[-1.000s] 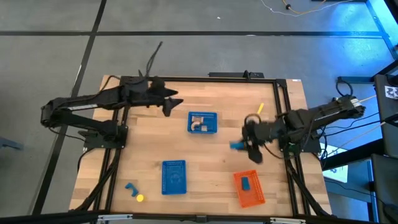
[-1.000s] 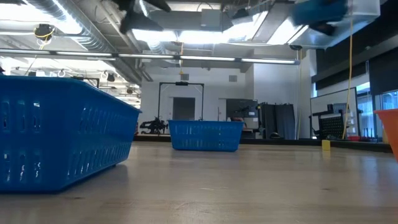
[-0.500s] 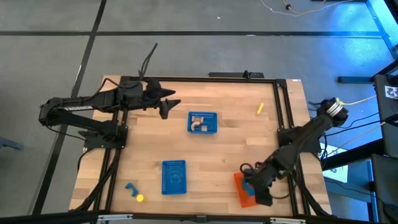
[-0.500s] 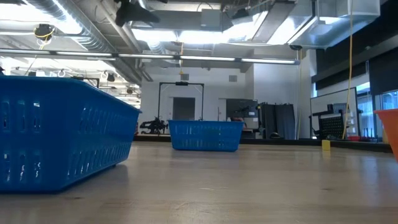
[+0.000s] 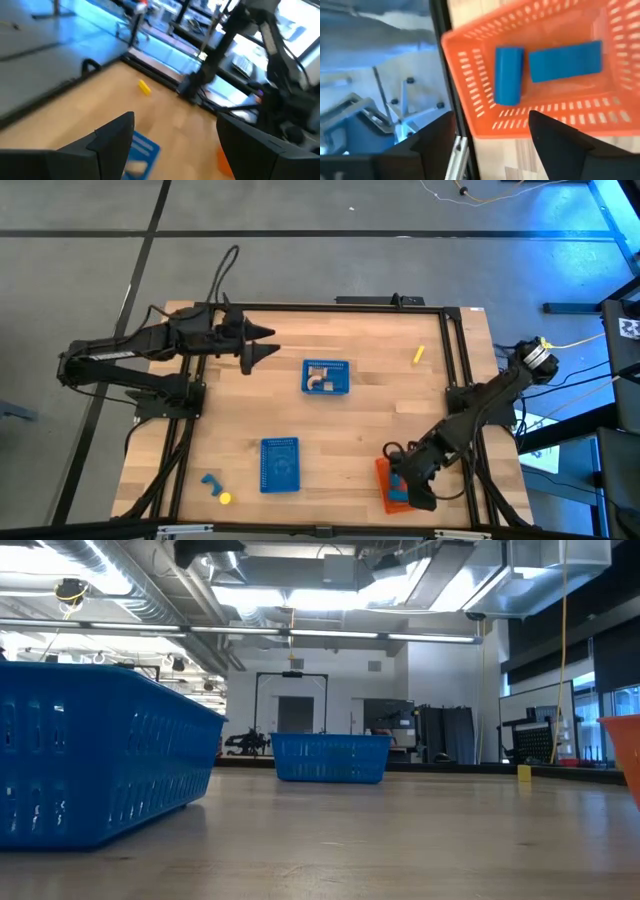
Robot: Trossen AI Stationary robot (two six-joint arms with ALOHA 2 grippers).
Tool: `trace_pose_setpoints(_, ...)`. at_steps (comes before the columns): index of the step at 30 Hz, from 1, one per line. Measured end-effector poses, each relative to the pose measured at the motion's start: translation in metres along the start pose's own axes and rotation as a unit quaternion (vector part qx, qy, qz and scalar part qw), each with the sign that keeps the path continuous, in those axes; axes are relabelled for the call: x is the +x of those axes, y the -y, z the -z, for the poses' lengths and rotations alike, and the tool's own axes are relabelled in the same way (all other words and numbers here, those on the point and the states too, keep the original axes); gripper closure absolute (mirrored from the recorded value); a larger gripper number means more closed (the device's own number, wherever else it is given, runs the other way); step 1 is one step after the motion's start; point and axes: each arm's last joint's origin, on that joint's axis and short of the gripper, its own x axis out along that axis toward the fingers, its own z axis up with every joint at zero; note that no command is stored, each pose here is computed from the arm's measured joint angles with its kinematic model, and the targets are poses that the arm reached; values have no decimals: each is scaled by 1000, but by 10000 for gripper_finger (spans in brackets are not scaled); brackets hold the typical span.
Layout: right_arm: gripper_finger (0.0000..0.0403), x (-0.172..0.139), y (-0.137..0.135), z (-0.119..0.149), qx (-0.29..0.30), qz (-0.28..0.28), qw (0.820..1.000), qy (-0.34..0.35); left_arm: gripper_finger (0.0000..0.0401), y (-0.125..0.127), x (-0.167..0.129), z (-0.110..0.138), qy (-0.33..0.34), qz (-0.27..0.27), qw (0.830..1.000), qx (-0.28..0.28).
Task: Sort & place blocks by color
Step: Put the blue block into the orange basket
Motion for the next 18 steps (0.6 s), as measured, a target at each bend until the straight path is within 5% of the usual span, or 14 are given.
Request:
trace_pose_setpoints(5, 148, -37, 7, -8, -4, -6, 995, 96, 126, 5, -8, 17, -92, 26, 994, -47)
trace_pose_setpoints(9, 147, -67, 20, -19, -6, 26, 979, 202, 126, 15, -14, 44, -219, 21, 972, -82)
trace_pose_setpoints(13, 147, -87, 35, -28, -11, 58, 963, 263, 126, 40, -16, 81, -374, 57, 923, -67)
trace_pose_setpoints(18, 147, -99, 50, -39, -23, 81, 956, 282, 126, 79, -32, 139, -539, 94, 835, 62)
